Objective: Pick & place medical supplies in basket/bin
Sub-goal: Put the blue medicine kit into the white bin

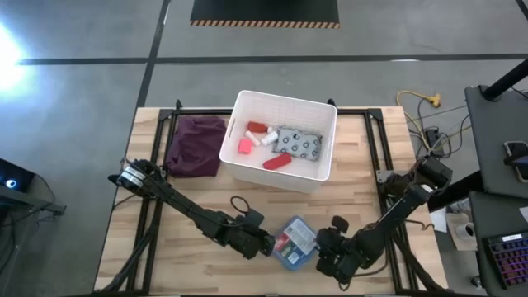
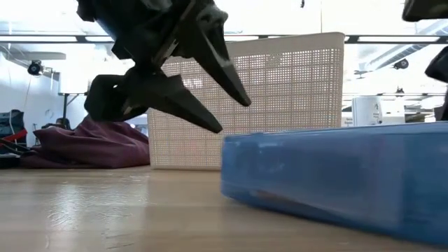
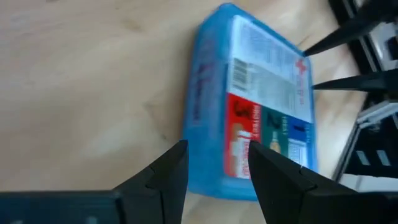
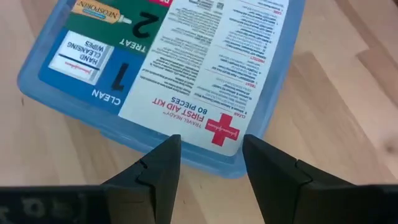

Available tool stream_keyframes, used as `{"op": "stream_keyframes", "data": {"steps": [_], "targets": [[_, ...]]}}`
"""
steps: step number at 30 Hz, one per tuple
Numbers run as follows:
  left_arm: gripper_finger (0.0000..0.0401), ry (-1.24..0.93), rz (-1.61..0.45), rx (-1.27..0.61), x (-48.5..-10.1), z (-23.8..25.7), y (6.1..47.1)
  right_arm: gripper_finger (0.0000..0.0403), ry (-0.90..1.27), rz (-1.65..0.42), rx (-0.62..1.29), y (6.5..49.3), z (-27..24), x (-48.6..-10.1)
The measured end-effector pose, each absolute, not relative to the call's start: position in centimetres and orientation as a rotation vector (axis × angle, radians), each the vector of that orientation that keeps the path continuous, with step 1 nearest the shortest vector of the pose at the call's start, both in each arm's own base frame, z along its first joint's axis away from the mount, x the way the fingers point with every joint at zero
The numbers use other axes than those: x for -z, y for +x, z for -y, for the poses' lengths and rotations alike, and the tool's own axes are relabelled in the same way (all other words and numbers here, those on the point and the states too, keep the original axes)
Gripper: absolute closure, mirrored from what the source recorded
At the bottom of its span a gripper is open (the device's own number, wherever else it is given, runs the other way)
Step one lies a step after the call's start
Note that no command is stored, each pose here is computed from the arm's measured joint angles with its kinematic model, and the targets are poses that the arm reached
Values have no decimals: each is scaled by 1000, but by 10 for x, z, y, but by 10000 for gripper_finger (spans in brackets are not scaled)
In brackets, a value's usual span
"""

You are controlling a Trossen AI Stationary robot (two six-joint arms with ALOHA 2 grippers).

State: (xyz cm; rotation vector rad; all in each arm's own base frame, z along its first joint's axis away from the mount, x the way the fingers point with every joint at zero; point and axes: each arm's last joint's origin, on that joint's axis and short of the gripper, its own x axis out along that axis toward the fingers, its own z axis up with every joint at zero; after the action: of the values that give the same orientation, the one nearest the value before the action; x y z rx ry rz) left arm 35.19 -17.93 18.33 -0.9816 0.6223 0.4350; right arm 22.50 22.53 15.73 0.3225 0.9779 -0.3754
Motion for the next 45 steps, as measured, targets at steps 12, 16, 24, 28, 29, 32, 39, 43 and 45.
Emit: {"op": "stream_keyframes", "data": {"steps": [12,16,24,28,29,32,39,43,45], "targets": [[253,-1040,-618,-458,-161,180,357,236,374,-1014,417,201,-226,-160],[253,-998,-560,-402,-179,185,367,236,387,-1023,431,187,-231,-157],[253,-942,-558,-404,-183,177,377,236,450,-1044,413,177,-231,-140],[253,-942,-567,-412,-177,174,377,236,540,-1005,397,182,-226,-129],[253,-949,-564,-411,-177,175,378,236,552,-1000,400,183,-224,-127],[253,-979,-563,-401,-171,176,381,236,556,-990,388,187,-220,-124],[253,-992,-612,-380,-153,184,395,236,500,-987,372,198,-205,-119],[253,-991,-622,-385,-148,187,400,236,484,-981,350,203,-202,-119],[253,-994,-624,-383,-148,188,401,236,465,-980,340,204,-201,-119]]}}
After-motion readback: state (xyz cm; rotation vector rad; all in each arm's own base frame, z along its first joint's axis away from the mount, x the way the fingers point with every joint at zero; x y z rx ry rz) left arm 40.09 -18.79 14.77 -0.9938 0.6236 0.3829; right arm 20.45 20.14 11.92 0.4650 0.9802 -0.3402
